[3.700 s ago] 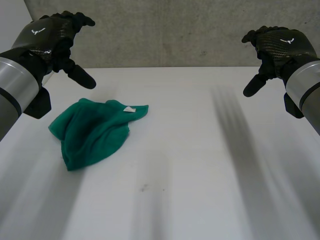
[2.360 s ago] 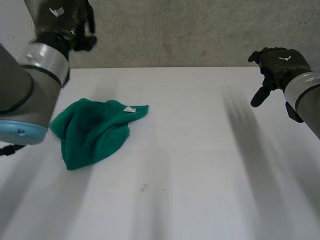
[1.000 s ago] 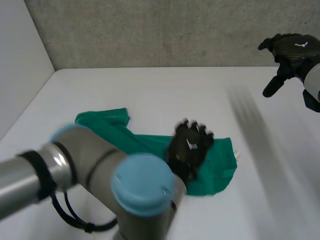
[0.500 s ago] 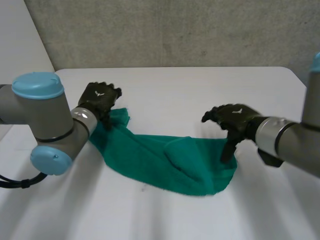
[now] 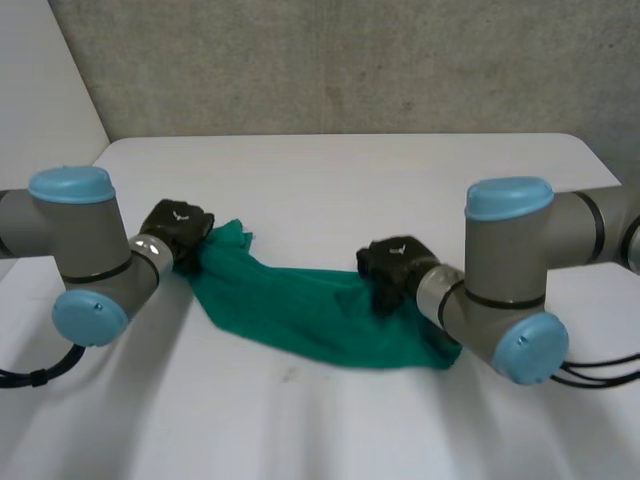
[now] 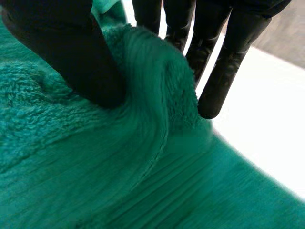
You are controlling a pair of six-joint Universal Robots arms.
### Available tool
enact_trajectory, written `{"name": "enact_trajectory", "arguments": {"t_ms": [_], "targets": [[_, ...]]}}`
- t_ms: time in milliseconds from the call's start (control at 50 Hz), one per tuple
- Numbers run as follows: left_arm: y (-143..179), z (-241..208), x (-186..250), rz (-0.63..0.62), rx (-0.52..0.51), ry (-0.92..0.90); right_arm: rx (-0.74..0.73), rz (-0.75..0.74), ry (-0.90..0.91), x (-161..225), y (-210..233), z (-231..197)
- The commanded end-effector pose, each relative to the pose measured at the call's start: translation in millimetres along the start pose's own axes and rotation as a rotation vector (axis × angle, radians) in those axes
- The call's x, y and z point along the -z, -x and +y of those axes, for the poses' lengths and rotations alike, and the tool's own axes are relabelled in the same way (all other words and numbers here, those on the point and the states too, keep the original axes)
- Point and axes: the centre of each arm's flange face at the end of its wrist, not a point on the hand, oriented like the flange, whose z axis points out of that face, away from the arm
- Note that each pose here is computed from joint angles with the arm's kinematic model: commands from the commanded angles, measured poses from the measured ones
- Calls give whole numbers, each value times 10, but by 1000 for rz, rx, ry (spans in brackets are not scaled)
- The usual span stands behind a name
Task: Fold the towel.
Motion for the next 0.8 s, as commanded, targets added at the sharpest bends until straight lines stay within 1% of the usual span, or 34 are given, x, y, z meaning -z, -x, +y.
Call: {"name": "enact_trajectory", "arguments": {"t_ms": [20, 40, 60, 100, 120, 140, 200, 220, 260, 320, 360, 400, 420, 440, 480, 500, 540, 560, 580, 600, 660, 680, 740, 760, 800], "targets": [[362, -705, -113, -177, -13, -303, 58, 129, -310, -27, -266, -812], [438, -844, -101, -211, -12, -361, 73, 177, -425, 18, -337, -1083], [562, -1119, -55, -277, 4, -478, 80, 208, -491, 65, -377, -1237], [674, -1389, 32, -350, 39, -597, 88, 274, -620, 174, -458, -1518], [724, -1510, 88, -387, 64, -653, 95, 331, -741, 301, -544, -1756], [820, -1723, 221, -457, 122, -756, 98, 358, -801, 369, -586, -1867], [934, -1882, 391, -530, 210, -854, 115, 418, -960, 591, -699, -2131], [946, -1874, 456, -543, 255, -878, 119, 421, -972, 631, -706, -2149], [914, -1823, 494, -533, 285, -881, 127, 417, -965, 685, -691, -2140], [815, -1661, 508, -502, 311, -837, 145, 394, -892, 699, -630, -1998], [633, -1337, 477, -458, 325, -734, 154, 385, -805, 643, -614, -1799], [517, -1142, 466, -434, 325, -671, 163, 390, -730, 603, -644, -1645], [462, -1049, 464, -421, 324, -641, 171, 398, -643, 565, -708, -1472], [343, -868, 475, -394, 321, -581, 173, 398, -596, 538, -737, -1373], [210, -664, 489, -364, 315, -514, 178, 391, -515, 520, -748, -1216], [147, -566, 501, -350, 313, -482, 182, 379, -438, 494, -740, -1056], [30, -412, 539, -323, 310, -431, 183, 351, -362, 438, -699, -864], [-82, -285, 584, -296, 309, -387, 182, 340, -323, 401, -693, -759], [-134, -227, 608, -283, 307, -366, 180, 319, -253, 341, -677, -574], [-248, -127, 667, -252, 301, -323, 180, 310, -226, 322, -665, -509], [-405, 5, 787, -200, 289, -245, 170, 280, -142, 273, -631, -274], [-474, 105, 859, -171, 283, -181, 167, 275, -128, 276, -621, -240], [-550, 241, 972, -130, 275, -73, 162, 264, -94, 298, -593, -145], [-584, 302, 1057, -103, 268, -5, 163, 260, -91, 310, -580, -138], [-583, 314, 1146, -84, 264, 50, 164, 257, -81, 323, -567, -107]]}}
